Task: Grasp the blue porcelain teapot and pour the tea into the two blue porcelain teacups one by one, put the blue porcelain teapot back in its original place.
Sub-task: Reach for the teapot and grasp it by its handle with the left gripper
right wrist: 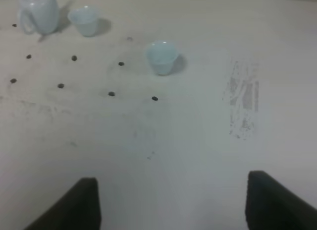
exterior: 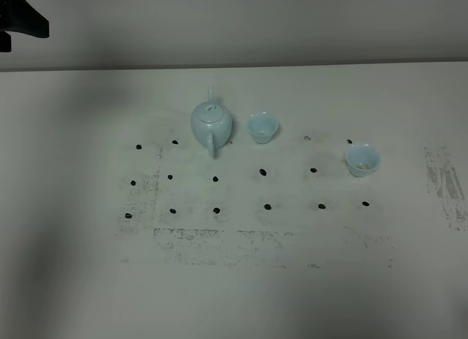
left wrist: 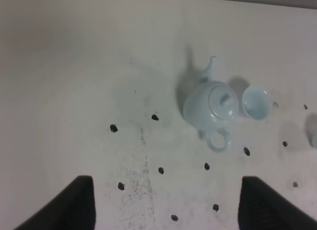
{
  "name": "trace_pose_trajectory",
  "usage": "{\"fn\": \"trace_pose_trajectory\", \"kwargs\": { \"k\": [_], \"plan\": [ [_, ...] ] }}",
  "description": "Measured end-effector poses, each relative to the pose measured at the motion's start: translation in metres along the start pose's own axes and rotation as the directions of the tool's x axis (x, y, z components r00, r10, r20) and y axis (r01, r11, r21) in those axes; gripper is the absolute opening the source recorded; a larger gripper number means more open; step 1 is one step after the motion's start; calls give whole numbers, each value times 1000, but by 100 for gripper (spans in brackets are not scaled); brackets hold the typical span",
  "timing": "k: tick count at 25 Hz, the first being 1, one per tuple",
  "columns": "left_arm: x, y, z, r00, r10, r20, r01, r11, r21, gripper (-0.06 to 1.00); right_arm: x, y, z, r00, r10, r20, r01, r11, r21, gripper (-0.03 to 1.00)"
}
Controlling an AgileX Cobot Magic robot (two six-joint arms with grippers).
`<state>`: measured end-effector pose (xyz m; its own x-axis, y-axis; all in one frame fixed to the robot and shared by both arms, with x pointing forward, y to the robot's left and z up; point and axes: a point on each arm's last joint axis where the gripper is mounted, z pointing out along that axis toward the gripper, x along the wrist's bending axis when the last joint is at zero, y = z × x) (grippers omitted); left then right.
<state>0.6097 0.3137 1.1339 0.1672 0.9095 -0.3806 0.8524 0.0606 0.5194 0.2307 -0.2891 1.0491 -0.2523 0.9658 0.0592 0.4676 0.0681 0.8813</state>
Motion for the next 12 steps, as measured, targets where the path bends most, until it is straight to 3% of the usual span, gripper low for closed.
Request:
{"fn": "trace_pose_trajectory", "kwargs": {
  "k": [7, 12],
  "plan": [
    [0, 0, 0, 1000, 5, -1, -5, 1000, -4, 59, 4, 1, 0, 999, 27, -46, -28, 1000, -10, 59],
    [0, 1, 0, 1000, 8, -4, -8, 1000, -12, 59, 5, 1, 0, 999, 44, -17, -45, 999, -15, 59]
  ]
}}
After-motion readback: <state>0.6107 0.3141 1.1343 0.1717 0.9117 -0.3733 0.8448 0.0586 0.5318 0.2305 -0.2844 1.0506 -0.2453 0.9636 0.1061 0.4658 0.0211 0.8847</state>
